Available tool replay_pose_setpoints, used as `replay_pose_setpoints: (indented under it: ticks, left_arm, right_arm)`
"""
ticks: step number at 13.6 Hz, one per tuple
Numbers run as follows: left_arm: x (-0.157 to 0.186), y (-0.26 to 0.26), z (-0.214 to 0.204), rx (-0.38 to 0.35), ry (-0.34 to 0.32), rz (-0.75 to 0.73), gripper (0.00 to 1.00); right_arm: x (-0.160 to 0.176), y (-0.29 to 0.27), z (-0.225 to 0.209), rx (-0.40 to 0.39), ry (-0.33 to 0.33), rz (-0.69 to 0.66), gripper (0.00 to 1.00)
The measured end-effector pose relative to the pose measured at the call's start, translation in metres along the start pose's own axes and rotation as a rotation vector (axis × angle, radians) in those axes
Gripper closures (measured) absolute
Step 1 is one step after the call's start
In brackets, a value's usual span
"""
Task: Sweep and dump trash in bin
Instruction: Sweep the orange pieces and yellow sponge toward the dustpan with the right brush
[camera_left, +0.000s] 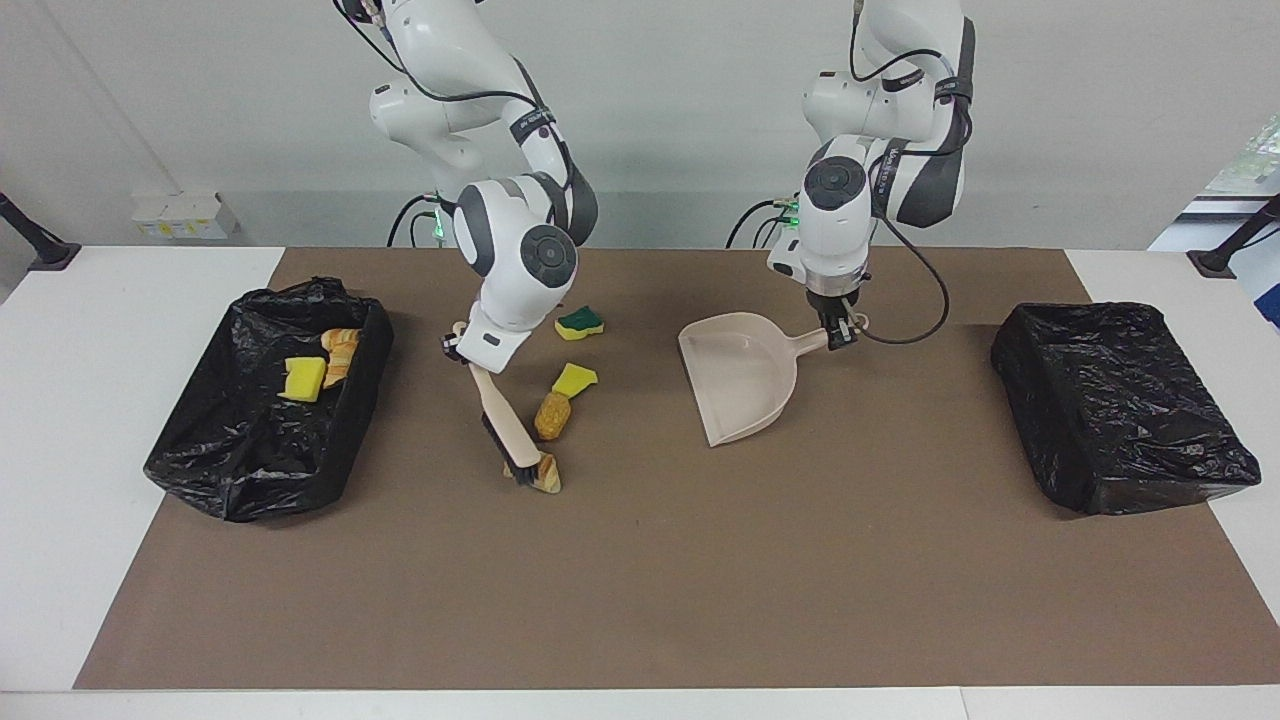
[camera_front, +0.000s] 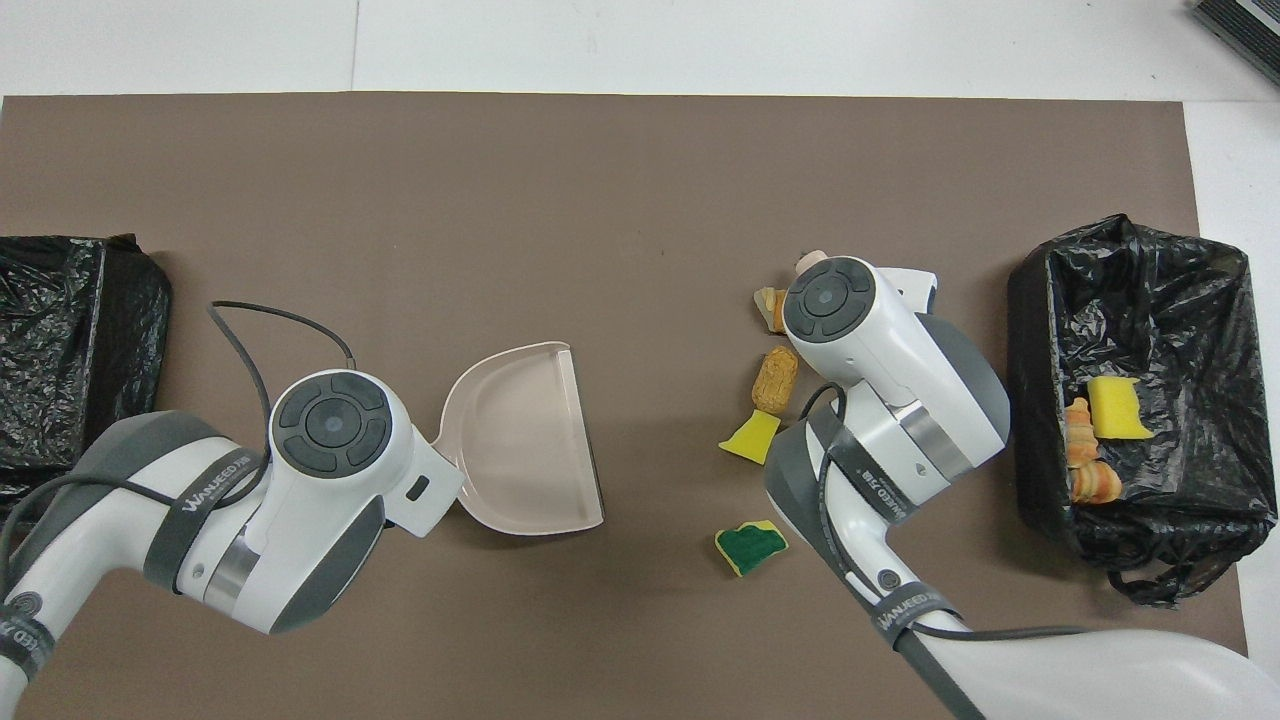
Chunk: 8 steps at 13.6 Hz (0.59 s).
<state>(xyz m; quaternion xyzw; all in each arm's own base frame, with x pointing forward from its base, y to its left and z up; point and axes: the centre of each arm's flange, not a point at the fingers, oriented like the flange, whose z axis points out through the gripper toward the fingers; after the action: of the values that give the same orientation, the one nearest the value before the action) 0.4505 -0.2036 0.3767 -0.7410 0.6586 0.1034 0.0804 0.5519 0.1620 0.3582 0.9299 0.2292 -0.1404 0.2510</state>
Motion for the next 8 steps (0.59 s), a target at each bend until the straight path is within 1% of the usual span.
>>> replay_pose_setpoints:
  ticks: [2,6,7,8]
  left_arm:
    - [0.000,0.001,0.002,-0.003,-0.002,-0.006,0.67]
    - [0.000,0.002,0.004,-0.008,-0.005,-0.016,0.67]
    - [0.000,0.002,0.004,-0.008,-0.005,-0.016,0.67]
    - [-0.001,0.003,0.005,-0.009,-0.006,-0.016,0.67]
  right_arm:
    - [0.007,0.009,0.008,0.007,0.019,0.000,0.74]
    - [0.016,0.008,0.036,0.022,-0.002,-0.032,0.74]
    - [0.017,0.001,0.036,0.036,-0.005,-0.038,0.74]
    - [0.017,-0.012,0.032,0.071,-0.007,-0.042,0.74]
